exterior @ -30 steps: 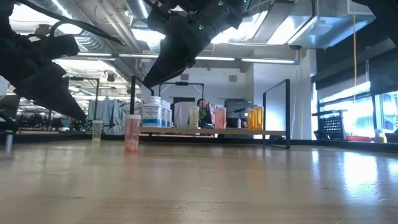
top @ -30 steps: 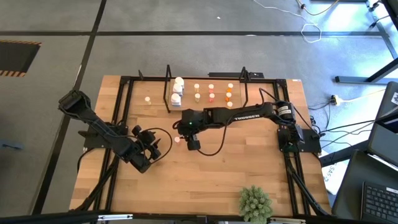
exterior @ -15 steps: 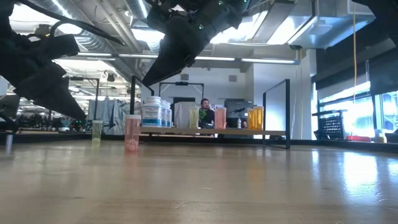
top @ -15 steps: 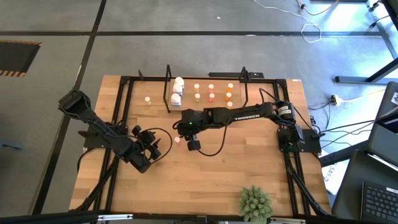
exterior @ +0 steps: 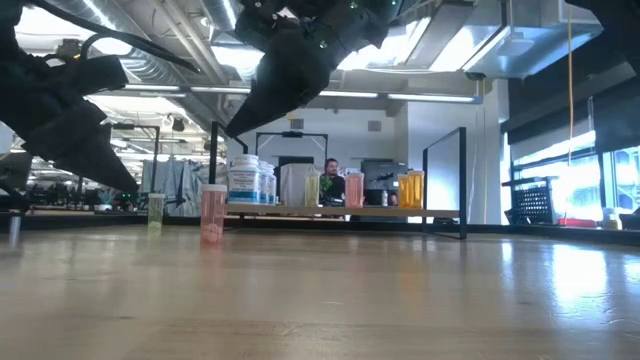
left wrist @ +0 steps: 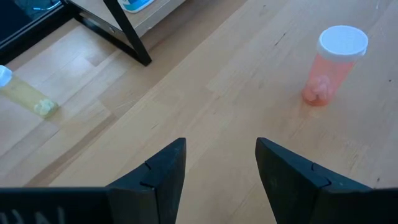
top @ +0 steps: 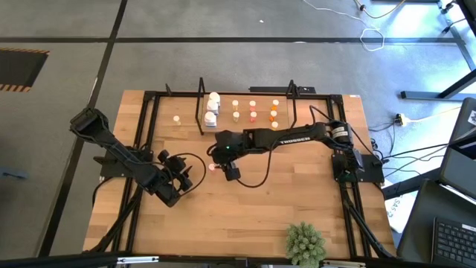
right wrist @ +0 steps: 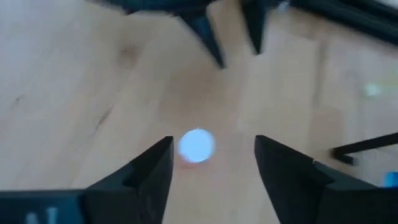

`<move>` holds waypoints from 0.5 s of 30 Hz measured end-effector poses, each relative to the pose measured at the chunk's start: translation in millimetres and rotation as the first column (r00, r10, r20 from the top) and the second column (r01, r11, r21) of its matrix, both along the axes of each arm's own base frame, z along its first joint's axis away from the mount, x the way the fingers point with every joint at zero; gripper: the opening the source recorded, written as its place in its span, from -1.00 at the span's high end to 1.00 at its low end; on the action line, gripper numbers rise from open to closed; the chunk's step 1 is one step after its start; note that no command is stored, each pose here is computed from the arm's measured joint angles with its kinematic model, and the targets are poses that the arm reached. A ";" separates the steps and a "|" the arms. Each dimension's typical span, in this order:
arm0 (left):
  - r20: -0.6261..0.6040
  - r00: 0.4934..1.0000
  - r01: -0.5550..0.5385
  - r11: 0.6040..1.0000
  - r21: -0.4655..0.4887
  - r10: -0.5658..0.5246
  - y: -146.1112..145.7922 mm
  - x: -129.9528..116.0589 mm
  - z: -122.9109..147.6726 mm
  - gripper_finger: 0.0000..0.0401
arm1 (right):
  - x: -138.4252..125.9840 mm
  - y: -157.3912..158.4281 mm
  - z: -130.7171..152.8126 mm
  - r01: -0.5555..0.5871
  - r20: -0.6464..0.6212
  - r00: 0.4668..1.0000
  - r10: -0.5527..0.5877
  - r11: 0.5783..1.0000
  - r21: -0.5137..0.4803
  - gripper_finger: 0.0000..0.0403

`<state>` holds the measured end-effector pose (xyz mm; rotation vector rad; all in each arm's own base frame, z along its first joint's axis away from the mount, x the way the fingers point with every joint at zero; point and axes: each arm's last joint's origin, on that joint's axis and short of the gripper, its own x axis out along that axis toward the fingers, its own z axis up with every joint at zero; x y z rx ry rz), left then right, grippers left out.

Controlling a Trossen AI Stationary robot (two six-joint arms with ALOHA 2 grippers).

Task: Pick and place medicine bottles onto shelf by color
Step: Put the red pill bottle on the shelf aligned with the other red pill bottles

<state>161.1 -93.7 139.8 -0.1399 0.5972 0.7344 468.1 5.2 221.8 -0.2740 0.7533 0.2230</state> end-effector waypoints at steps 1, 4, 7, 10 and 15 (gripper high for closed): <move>0.000 1.000 0.000 1.000 0.000 0.000 0.1 0.0 0.0 0.06 | -0.7 0.8 -2.2 -0.019 -0.017 1.000 0.019 1.000 0.018 -0.15; -0.024 1.000 0.020 1.000 0.009 -0.020 -0.3 0.2 0.0 0.06 | 1.1 2.8 -12.2 -0.085 -0.039 0.995 0.088 0.994 0.063 -0.18; -0.038 0.999 0.032 0.999 0.012 -0.032 -0.7 0.5 0.4 0.06 | 6.2 3.1 -20.5 -0.091 -0.025 0.995 0.093 0.994 0.063 -0.17; -0.039 0.999 0.034 0.999 0.007 -0.034 -1.1 0.7 0.6 0.06 | 10.5 1.3 -31.5 -0.087 -0.027 0.996 0.089 0.994 0.063 -0.15; -0.044 0.998 0.036 0.999 -0.005 -0.036 -1.4 0.8 0.3 0.06 | 15.5 -5.2 -45.7 -0.069 -0.032 0.997 0.071 0.996 0.062 -0.14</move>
